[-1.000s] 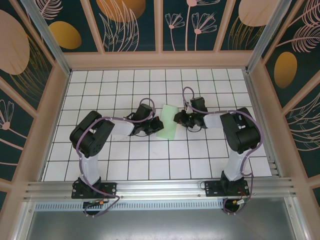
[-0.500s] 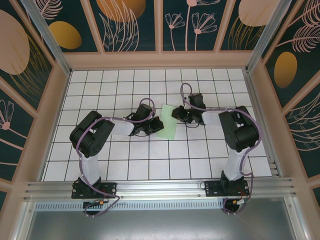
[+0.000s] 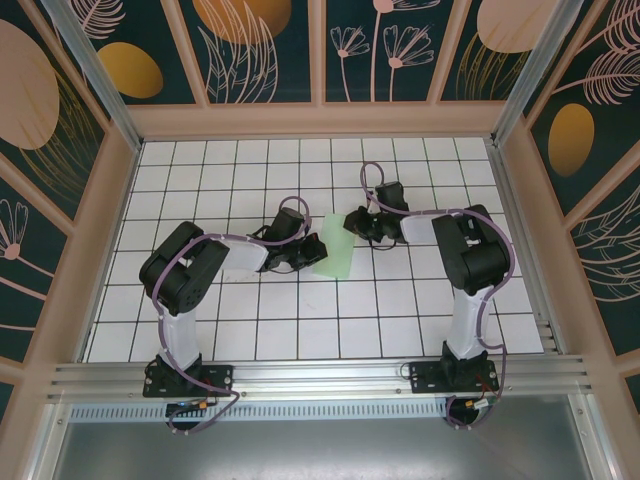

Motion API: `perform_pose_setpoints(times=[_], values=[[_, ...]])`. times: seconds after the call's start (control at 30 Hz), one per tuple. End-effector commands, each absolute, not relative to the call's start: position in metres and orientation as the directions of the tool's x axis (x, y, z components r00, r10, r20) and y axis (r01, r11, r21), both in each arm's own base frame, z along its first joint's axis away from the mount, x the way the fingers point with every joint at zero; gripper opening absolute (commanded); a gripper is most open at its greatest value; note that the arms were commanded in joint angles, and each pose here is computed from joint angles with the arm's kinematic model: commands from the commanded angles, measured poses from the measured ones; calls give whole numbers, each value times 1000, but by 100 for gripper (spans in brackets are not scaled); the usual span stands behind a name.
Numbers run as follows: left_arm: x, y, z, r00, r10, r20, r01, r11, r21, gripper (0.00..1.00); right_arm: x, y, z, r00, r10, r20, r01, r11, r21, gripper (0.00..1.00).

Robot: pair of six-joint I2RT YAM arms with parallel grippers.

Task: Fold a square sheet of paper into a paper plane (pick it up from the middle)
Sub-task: Fold the square sheet of paper in half at the center of the table.

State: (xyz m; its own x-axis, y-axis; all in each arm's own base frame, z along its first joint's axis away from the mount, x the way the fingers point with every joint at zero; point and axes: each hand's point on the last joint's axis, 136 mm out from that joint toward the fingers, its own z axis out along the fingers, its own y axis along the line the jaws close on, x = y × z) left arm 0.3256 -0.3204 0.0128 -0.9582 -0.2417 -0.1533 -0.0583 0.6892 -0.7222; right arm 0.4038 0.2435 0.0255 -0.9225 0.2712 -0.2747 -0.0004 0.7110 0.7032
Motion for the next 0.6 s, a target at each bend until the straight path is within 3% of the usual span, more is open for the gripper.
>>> perform_pose_setpoints(times=[0.0, 0.33, 0.47, 0.57], values=[[286, -281, -48, -973, -229, -39, -169, 815, -553, 0, 426, 221, 19, -892, 330, -310, 51, 753, 656, 19], [288, -282, -46, -972, -231, -45, -168, 814, -556, 0, 445, 215, 42, -868, 327, -374, 6, 760, 650, 16], [290, -282, -45, -972, -231, -51, -164, 814, -558, 0, 426, 228, 77, -860, 285, -423, -88, 733, 674, 14], [291, -283, -44, -972, -226, -58, -156, 815, -559, 0, 405, 236, 75, -882, 248, -401, -103, 729, 677, 10]])
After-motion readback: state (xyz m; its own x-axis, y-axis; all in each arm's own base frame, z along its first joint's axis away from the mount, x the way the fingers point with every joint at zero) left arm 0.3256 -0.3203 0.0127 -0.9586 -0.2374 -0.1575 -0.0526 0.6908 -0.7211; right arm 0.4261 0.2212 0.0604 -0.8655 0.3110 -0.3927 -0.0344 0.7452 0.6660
